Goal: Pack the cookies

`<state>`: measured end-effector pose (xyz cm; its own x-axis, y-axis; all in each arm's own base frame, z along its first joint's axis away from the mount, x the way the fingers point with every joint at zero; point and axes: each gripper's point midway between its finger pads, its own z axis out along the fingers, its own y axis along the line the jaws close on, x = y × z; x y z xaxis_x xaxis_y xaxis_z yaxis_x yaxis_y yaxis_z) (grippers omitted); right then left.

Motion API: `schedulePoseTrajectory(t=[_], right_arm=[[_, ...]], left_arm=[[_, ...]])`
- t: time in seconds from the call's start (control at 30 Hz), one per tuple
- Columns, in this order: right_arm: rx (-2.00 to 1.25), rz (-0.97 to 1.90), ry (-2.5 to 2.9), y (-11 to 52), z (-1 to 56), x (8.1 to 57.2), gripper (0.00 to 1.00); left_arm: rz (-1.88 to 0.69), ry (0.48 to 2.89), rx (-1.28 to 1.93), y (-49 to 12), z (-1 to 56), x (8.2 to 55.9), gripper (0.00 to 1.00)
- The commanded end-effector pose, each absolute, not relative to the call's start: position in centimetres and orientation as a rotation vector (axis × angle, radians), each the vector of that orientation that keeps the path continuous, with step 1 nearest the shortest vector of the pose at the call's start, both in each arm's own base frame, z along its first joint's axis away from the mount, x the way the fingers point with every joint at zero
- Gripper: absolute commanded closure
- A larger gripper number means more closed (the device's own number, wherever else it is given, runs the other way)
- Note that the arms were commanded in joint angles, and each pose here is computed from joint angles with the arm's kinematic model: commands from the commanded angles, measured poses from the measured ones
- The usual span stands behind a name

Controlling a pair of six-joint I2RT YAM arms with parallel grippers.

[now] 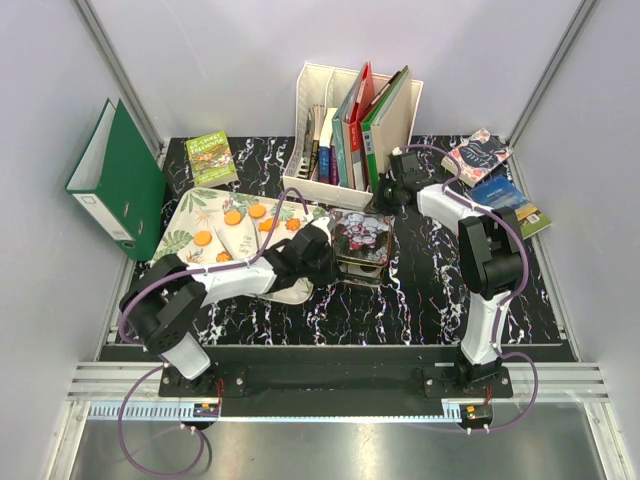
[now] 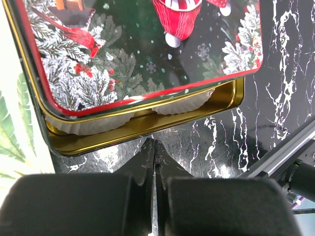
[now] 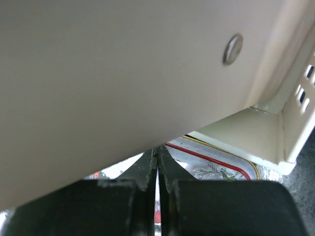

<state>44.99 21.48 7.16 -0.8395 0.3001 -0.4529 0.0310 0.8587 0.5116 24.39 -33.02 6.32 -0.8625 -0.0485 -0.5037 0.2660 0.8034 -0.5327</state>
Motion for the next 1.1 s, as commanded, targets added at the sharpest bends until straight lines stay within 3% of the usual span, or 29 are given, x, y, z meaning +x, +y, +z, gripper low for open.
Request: schedulePoseTrajectory(t=[0.0,0.57,1.07], right_arm=[[0.210,0.677,2.476,21.9,6.5,45.2,1.00],[0.189,0.679,2.504,21.9,5.2,40.5,1.00],[0.139,0.794,2.366,22.9,12.1,40.0,0.91]], left_arm=[[-0.902,2.453,0.163,-34.1,6.6,24.4,1.00],[-0.929,2.480,0.138,-34.4,5.6,24.1,1.00],[-0.940,2.496,0.138,-34.7,5.1,24.0,1.00]])
